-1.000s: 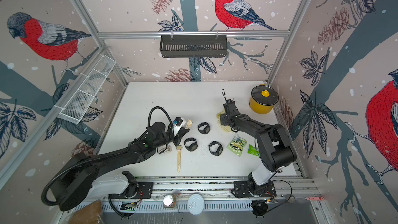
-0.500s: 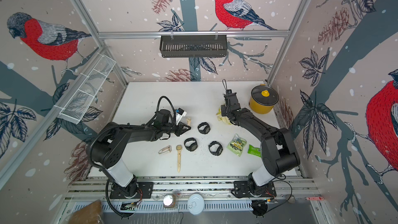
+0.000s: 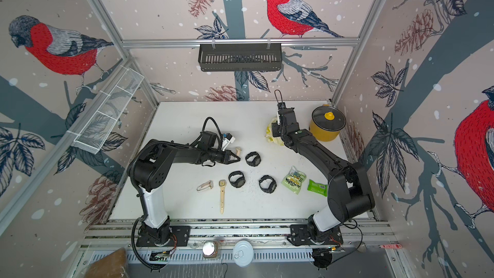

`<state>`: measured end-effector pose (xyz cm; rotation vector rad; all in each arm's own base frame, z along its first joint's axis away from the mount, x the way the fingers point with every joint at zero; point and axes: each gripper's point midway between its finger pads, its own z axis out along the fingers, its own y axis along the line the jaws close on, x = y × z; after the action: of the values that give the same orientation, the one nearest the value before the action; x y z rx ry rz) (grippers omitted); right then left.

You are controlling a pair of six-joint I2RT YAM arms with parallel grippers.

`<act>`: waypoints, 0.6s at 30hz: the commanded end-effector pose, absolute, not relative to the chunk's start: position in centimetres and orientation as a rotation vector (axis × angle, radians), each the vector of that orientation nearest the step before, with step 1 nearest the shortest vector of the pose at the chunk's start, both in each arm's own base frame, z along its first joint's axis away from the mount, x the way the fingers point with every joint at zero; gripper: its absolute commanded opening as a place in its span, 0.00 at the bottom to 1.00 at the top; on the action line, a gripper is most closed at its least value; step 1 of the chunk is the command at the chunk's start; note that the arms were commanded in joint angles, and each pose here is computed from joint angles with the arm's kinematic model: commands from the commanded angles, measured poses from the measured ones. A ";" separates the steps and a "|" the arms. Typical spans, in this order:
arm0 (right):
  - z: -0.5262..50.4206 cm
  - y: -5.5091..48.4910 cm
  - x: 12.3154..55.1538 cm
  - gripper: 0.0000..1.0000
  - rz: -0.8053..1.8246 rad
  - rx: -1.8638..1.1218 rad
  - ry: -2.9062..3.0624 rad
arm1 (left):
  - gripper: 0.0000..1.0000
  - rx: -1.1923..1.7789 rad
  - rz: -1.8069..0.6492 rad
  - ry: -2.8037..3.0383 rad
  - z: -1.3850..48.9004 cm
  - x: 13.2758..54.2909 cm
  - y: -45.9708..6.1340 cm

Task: Wipe the watch dial
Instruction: Place the watch at the center of the board.

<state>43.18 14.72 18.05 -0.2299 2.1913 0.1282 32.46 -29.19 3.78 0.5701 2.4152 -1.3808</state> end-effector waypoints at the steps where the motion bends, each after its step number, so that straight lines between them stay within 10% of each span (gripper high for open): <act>1: 18.4 16.4 43.1 0.05 0.243 -0.294 2.170 | 0.03 0.497 -1.430 2.546 2.6 31.3 -28.9; 14: 15.5 29.9 42.6 0.05 0.561 -0.698 2.132 | 0.08 0.360 -1.464 2.616 1.5 32.3 -27.3; 18: 13.1 33.3 41.0 0.05 0.631 -0.835 2.143 | 0.29 0.332 -1.457 2.641 0.9 32.3 -27.0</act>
<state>42.19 30.65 13.46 -0.7155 2.1858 0.5490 32.40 -27.83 2.43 0.3937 2.5632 -1.5298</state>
